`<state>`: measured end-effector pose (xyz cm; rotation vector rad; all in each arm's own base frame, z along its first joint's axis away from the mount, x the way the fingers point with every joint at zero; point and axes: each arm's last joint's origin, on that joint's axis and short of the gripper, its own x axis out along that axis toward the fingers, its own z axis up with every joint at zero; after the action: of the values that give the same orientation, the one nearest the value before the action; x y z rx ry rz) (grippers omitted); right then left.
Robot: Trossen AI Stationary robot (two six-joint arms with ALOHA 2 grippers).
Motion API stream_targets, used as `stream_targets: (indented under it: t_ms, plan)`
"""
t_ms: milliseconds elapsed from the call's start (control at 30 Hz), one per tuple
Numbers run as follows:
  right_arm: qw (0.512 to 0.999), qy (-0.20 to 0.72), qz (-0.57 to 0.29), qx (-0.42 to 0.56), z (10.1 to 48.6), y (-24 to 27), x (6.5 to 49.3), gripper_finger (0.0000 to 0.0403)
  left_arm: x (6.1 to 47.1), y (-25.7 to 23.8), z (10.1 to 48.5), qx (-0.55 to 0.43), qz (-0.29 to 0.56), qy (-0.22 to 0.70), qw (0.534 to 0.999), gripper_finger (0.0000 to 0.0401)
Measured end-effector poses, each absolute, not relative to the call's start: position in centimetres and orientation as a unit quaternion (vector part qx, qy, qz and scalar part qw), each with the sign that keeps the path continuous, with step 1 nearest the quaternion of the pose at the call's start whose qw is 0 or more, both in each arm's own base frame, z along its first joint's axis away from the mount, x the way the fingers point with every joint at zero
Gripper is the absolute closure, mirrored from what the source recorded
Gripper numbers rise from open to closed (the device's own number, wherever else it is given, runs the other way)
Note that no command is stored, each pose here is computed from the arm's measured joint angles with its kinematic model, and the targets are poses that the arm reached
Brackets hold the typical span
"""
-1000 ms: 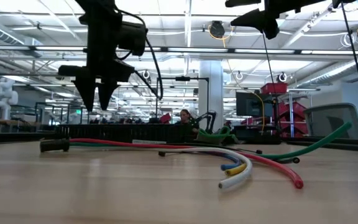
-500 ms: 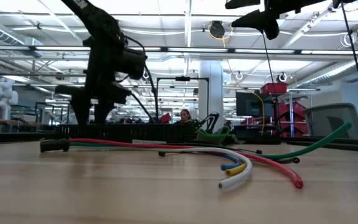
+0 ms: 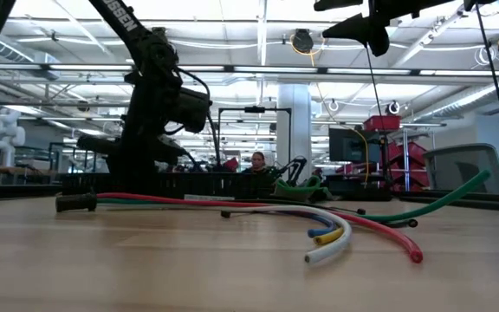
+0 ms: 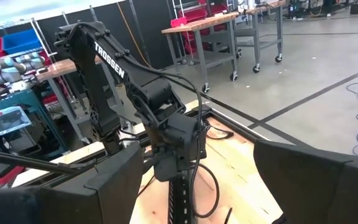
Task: Ziptie cables
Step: Prepare the black cable duct
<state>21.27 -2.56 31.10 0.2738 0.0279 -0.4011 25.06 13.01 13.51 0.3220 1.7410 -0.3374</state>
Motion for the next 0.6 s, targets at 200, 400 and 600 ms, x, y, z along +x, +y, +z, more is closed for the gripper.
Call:
stream_targets:
  t_ms: [200,400,600]
  plan:
    - [0.972,0.016,-0.198,0.123,31.1,-2.6,21.3,0.0105,25.9,12.8,15.0,0.129,-0.108,0.759,0.629,0.0396]
    - [0.968,0.007,-0.241,0.075,31.8,-2.7,20.3,0.0105,27.3,11.8,19.7,0.116,-0.050,0.720,0.682,0.0398]
    - [0.966,-0.032,-0.248,0.065,33.4,-2.6,17.9,0.0105,27.6,8.8,23.9,0.038,-0.016,0.681,0.731,0.0399]
